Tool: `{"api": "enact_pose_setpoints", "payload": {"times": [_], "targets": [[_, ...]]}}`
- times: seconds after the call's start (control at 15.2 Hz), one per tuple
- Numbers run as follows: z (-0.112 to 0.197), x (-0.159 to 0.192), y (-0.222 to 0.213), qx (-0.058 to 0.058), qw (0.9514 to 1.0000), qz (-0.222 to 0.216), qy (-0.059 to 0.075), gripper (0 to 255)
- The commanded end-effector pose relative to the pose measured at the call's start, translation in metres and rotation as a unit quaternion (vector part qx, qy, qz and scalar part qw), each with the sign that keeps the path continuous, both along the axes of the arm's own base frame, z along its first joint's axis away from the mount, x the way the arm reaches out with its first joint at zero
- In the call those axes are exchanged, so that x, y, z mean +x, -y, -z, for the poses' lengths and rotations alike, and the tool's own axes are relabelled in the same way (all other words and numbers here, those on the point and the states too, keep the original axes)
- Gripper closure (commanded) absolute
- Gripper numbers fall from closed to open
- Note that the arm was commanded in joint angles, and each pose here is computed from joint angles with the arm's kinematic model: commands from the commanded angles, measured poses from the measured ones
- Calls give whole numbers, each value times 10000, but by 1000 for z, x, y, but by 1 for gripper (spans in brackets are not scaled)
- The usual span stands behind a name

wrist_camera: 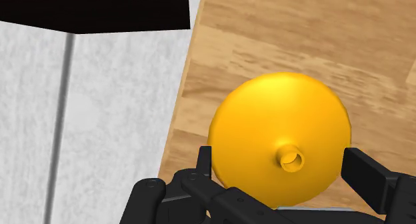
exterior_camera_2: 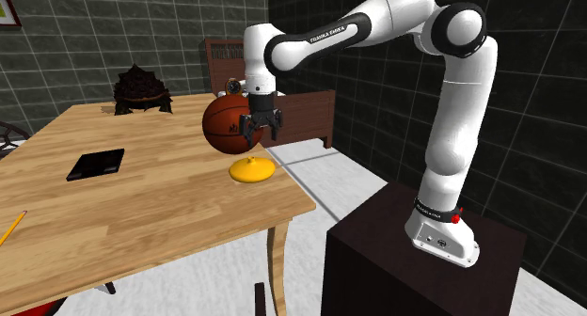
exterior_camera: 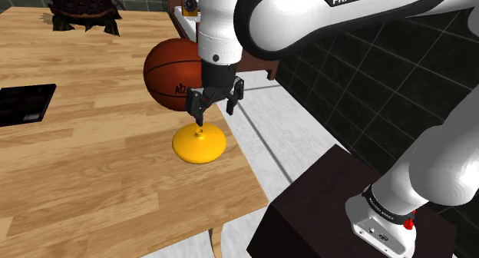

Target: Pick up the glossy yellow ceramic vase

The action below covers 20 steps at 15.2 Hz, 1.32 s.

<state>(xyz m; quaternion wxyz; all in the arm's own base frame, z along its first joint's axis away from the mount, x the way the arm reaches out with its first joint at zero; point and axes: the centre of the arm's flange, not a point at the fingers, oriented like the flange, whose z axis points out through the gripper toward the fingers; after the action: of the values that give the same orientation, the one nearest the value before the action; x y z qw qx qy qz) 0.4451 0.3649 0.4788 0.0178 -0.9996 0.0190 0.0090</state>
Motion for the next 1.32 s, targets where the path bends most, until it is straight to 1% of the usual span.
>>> {"api": "enact_pose_setpoints", "payload": {"times": [0.0,0.07,0.53,0.66,0.73,1.25], "targets": [[3,11,-23,-11,10000,62,77,0],[4,15,-29,-14,9999,76,99,0],[41,15,-29,-14,9999,76,99,0],[44,15,-29,-14,9999,75,99,0],[44,14,-29,-14,9999,76,99,255],[44,14,-29,-14,9999,76,100,255]]}}
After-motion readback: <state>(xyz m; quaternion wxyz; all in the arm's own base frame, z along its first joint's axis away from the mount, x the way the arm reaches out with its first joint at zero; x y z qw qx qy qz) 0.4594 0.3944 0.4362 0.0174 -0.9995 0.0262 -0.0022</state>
